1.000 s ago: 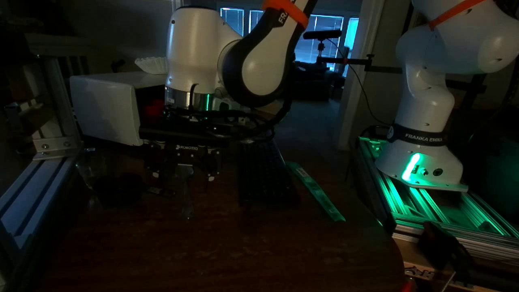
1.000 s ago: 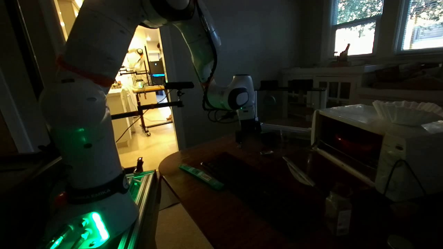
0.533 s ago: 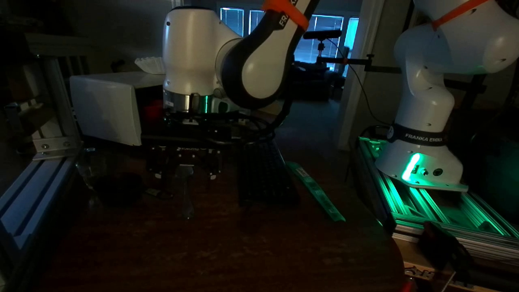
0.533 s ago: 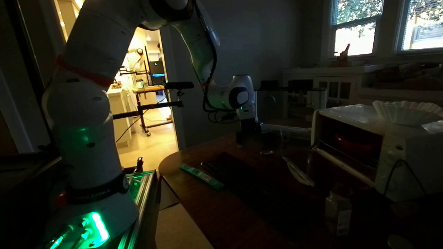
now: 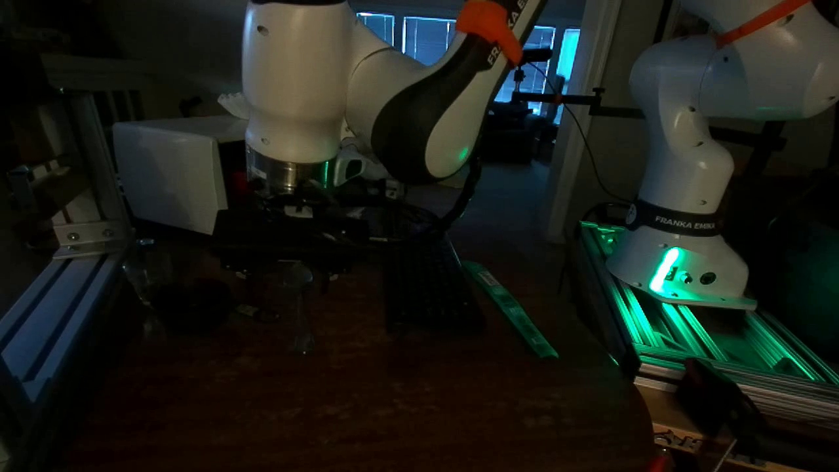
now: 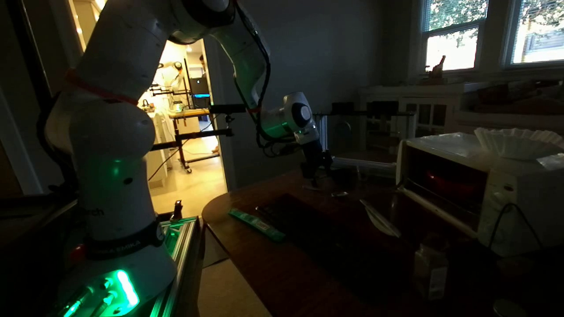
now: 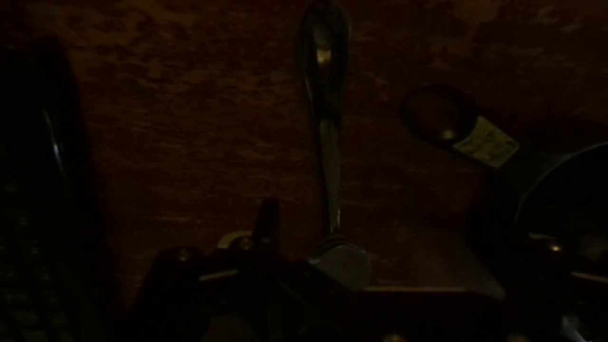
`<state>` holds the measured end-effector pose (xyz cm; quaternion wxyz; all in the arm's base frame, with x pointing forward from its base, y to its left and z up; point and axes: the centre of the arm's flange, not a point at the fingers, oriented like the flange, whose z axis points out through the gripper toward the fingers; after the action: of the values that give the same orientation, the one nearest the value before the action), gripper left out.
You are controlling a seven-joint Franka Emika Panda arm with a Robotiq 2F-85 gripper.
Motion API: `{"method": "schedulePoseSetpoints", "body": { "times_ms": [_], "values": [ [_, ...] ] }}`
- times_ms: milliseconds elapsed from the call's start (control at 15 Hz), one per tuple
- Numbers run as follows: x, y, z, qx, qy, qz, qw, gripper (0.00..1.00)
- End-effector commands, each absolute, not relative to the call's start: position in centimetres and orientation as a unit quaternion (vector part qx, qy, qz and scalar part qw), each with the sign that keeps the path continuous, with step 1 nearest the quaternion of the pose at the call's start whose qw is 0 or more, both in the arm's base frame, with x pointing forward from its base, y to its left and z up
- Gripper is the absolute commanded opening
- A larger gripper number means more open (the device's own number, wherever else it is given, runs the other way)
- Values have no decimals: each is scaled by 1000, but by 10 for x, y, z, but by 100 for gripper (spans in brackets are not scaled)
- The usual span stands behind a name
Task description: Pick up the spoon and use it to move the red bowl in the microwave closer
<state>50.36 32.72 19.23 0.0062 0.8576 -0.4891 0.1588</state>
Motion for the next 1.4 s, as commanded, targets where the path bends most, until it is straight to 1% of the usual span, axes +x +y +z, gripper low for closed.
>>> {"method": "schedulePoseSetpoints", "body": {
  "times_ms": [0, 267, 400, 467, 533, 800, 867, 1000, 1333],
  "values": [
    [492, 335, 183, 829, -518, 205, 57, 100],
    [486, 331, 178, 810, -538, 215, 91, 100],
    [487, 331, 173, 806, -545, 213, 82, 100],
    [489, 332, 173, 807, -544, 220, 64, 100],
    [485, 331, 181, 815, -535, 207, 80, 100],
    [486, 331, 181, 816, -536, 202, 79, 100],
    [488, 328, 176, 804, -545, 215, 103, 100],
    [489, 332, 170, 798, -547, 223, 122, 100],
    [490, 349, 162, 785, -554, 245, 130, 100]
  ]
}}
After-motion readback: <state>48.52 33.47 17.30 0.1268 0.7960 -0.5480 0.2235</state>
